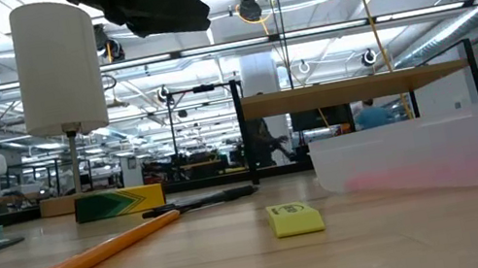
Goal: Pack school essentials
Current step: Put the black pen into the purple supply box
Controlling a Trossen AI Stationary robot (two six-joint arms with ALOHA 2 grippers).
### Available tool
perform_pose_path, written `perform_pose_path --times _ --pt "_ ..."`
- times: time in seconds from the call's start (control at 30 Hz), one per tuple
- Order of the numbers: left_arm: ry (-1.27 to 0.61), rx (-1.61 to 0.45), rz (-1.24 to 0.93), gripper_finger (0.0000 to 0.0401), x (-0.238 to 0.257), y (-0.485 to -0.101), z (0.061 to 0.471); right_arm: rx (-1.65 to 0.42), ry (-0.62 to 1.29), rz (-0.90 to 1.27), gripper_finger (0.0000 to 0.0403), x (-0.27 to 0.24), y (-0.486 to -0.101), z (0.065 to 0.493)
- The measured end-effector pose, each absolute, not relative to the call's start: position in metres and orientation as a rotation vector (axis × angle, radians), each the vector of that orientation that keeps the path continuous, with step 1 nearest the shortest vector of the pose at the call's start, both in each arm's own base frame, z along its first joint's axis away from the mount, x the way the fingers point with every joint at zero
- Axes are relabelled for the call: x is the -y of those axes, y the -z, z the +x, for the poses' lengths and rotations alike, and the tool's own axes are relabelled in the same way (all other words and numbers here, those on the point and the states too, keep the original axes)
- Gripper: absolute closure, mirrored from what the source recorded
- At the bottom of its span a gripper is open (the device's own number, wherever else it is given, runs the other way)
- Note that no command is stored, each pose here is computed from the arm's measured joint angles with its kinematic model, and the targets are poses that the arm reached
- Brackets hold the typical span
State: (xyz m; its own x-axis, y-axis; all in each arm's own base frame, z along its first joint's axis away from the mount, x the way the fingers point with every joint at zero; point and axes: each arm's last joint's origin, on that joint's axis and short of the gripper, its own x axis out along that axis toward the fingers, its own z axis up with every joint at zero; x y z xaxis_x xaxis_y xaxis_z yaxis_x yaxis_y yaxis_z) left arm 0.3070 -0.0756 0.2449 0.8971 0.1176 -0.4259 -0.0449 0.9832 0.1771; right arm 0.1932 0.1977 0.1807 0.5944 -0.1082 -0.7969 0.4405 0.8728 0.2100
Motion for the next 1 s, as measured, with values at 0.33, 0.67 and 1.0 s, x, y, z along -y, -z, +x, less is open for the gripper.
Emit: perform_pose_path --times 0.33,0.67,1.0 --pt "-0.089 -0.450 0.144 0.0187 0.076 -0.245 0.307 -0.871 0.311 0.362 0.0274 -0.190 -0.187 0.198" --pt "-0.087 -0.475 0.132 0.0187 0.078 -0.242 0.305 -0.747 0.275 0.180 0.0275 -0.162 -0.219 0.206" --pt "-0.127 -0.552 0.105 0.0187 0.080 -0.235 0.300 -0.628 0.289 -0.048 0.0275 -0.133 -0.251 0.204"
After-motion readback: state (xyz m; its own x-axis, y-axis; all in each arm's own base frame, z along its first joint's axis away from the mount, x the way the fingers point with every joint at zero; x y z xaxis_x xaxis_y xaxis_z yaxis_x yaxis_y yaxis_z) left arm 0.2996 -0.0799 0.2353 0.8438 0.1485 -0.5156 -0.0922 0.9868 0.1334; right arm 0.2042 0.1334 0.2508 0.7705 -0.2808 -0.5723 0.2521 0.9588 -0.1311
